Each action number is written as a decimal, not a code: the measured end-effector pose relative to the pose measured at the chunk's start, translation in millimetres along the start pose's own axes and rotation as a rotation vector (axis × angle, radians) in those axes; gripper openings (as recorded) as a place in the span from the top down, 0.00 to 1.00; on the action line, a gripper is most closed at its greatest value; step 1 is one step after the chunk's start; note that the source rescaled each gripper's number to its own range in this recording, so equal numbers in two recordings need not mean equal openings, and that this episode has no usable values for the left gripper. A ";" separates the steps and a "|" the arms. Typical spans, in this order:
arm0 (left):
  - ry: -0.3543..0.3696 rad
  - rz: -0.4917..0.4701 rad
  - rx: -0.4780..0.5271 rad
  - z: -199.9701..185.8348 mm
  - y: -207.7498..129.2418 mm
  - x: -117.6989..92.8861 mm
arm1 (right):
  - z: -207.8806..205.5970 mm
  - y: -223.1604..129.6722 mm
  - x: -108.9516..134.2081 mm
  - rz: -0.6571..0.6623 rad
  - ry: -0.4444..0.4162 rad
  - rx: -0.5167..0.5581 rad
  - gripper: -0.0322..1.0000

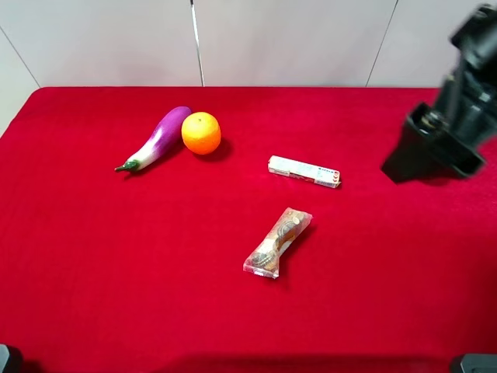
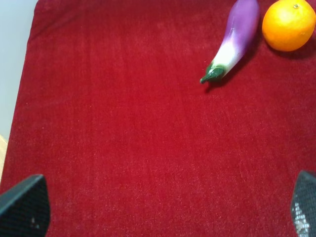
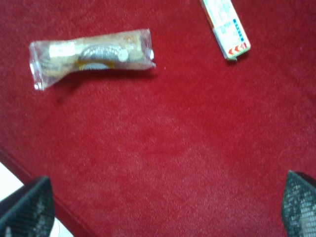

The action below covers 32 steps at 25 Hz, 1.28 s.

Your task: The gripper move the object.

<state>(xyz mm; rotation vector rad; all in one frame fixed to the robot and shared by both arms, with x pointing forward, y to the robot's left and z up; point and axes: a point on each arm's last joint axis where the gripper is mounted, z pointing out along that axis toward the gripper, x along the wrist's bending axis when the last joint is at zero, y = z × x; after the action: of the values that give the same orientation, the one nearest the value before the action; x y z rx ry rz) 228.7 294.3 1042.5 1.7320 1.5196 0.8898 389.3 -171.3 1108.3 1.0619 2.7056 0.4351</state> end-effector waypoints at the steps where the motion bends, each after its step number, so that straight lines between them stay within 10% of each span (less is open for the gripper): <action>1: 0.000 0.000 0.000 0.0 0.0 0.0 | -2.2 -5.4 0.5 0.002 -0.001 -0.008 0.00; 11: 0.000 0.000 0.000 0.0 0.0 0.0 | -18.2 -48.0 -4.8 0.140 -0.038 -0.147 0.00; 21: 0.000 0.001 0.000 0.0 0.0 0.0 | -49.1 -103.3 -36.0 0.499 -0.273 -0.340 0.00; 32: 0.000 0.001 0.000 0.0 0.0 0.0 | -47.6 -167.8 -4.4 0.632 -0.478 -0.574 0.00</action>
<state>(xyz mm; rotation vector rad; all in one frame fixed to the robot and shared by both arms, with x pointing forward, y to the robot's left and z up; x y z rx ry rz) 228.7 294.3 1042.5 1.7331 1.5188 0.8904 273.1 -300.9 1095.7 1.5546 1.6429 0.8556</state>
